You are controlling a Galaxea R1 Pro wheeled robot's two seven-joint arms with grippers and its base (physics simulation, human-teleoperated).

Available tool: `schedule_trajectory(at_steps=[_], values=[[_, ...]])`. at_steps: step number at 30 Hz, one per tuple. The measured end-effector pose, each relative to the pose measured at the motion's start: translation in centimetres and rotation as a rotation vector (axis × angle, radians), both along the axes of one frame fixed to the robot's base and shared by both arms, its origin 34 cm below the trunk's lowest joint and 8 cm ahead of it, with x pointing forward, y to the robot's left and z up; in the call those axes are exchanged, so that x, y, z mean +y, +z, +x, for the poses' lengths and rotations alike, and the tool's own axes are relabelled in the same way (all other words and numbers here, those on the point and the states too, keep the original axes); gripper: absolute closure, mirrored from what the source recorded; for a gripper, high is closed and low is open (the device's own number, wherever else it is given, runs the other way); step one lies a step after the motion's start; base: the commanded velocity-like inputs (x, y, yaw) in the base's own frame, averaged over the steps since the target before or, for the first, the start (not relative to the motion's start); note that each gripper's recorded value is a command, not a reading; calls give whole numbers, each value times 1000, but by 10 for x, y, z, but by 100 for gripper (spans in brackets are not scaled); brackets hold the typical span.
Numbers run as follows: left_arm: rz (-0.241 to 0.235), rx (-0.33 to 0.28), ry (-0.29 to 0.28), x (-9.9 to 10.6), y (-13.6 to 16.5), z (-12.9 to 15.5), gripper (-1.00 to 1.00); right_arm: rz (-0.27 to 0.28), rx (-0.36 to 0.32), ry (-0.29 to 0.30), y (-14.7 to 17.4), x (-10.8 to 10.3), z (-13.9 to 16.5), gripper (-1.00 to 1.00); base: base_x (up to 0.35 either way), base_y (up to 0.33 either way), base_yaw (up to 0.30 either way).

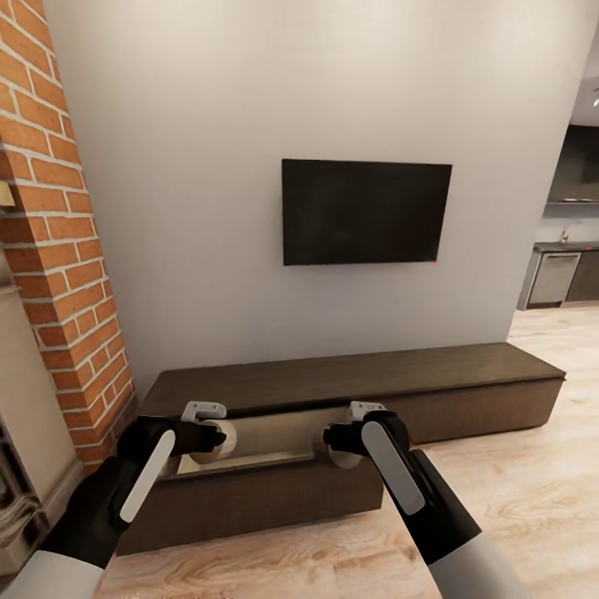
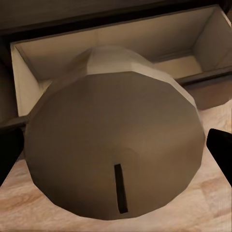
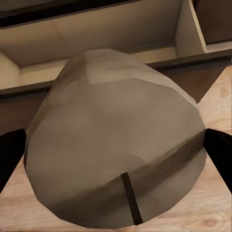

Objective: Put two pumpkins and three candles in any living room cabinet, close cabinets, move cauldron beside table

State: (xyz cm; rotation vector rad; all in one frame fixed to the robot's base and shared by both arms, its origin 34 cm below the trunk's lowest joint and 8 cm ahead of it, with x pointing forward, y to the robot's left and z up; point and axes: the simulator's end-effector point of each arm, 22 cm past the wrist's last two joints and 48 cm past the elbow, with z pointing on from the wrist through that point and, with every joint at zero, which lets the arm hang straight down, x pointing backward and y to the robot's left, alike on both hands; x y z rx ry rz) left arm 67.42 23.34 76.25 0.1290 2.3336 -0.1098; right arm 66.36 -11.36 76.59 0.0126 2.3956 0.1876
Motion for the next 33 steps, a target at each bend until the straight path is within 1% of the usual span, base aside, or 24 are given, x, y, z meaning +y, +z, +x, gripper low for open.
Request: schedule_trajectory(at_steps=[5, 13, 19, 24, 26, 30, 32, 33], values=[[0, 0, -1, -1, 0, 0, 100, -1, -1, 0, 0, 0, 0, 100, 145, -92, 96], [4, 2, -7, -2, -1, -1, 100, -1, -2, 0, 1, 0, 0, 100, 161, -37, 12], [8, 10, -7, -2, -4, -1, 100, 0, -1, 0, 0, 0, 0, 100, 58, -9, 1], [19, 69, 17, 8, -23, 3, 100, -3, 0, -2, 0, -1, 0, 100, 8, -1, 0], [21, 104, 31, 14, -33, 7, 100, -6, 2, -4, 0, -2, 0, 100, 2, 0, 0], [20, 128, 40, 17, -39, 8, 100, -11, 3, -6, 1, -3, 3, 100, 0, 0, 0], [20, 131, 41, 18, -40, 9, 100, 1, 14, 0, 0, 7, 3, 100, 0, 0, 0], [17, 131, 40, 16, -39, 9, 100, -7, 36, 2, -7, 12, 2, 100, 0, 0, 0]])
